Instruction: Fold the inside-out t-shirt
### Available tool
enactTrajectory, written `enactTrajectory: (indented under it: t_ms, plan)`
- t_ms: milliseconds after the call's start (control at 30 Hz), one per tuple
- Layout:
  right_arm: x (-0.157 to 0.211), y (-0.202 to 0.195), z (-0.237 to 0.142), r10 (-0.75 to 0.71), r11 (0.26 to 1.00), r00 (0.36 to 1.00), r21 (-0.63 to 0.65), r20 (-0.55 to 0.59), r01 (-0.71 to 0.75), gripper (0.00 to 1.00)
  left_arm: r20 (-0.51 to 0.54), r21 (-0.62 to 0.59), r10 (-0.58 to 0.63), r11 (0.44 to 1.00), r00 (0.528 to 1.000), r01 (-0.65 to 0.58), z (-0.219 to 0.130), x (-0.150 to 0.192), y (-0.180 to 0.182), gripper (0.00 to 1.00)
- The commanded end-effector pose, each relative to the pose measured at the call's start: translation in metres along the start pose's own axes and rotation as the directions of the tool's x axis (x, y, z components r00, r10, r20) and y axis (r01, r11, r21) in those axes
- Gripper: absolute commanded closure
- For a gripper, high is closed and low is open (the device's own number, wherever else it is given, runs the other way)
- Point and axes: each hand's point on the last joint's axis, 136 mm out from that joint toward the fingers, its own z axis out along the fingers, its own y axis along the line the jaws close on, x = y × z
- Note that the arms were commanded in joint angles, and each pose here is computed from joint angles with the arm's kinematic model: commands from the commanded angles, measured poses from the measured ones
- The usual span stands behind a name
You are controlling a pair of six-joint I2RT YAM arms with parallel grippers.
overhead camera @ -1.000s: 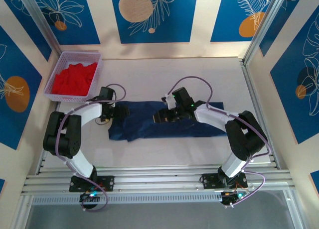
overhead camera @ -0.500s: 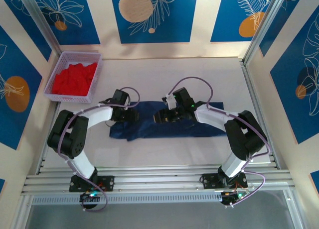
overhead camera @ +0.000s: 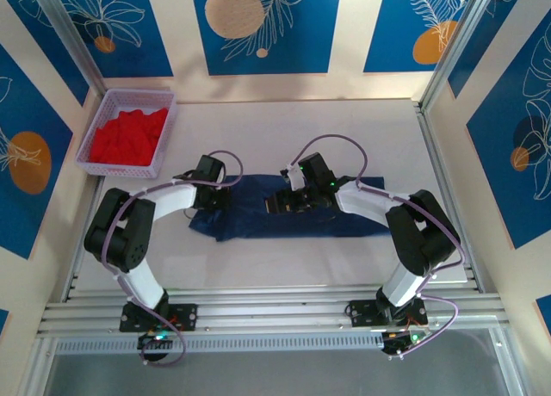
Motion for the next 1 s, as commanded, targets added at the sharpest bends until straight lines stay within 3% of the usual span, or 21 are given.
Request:
enactTrajectory:
  t_ms: [0,233,433,533,667,967]
  plan:
    - [0.005,-0.009,-0.008,0.009,0.999,1.0,0.035,-0.011,-0.008,0.33,-0.136,0.049,0.017,0.999,0.99,-0.01,0.009,0.037,-0.002,1.0]
    - [-0.012,-0.025,-0.039,0.039,0.996,0.997,0.084,0.063,-0.044,0.33,-0.115,-0.092,-0.04,0.995,0.993,0.03,-0.035,0.021,0.041,1.0]
    - [-0.028,-0.047,-0.059,0.122,0.983,0.985,0.12,0.12,-0.137,0.33,-0.128,-0.34,-0.064,0.94,0.99,0.016,-0.077,0.008,0.093,1.0]
    - [-0.028,-0.057,-0.064,0.138,0.975,0.981,0.158,0.133,-0.159,0.33,-0.155,-0.468,-0.051,0.883,0.987,-0.027,-0.102,0.004,0.118,1.0]
    - [-0.027,-0.067,-0.066,0.148,0.962,0.98,0.21,0.132,-0.174,0.34,-0.204,-0.634,0.029,0.758,0.979,-0.155,-0.141,-0.012,0.151,1.0]
    - [-0.039,-0.068,-0.057,0.167,0.959,0.978,0.207,0.127,-0.191,0.35,-0.297,-0.753,0.152,0.57,0.943,-0.329,-0.185,-0.051,0.177,1.0]
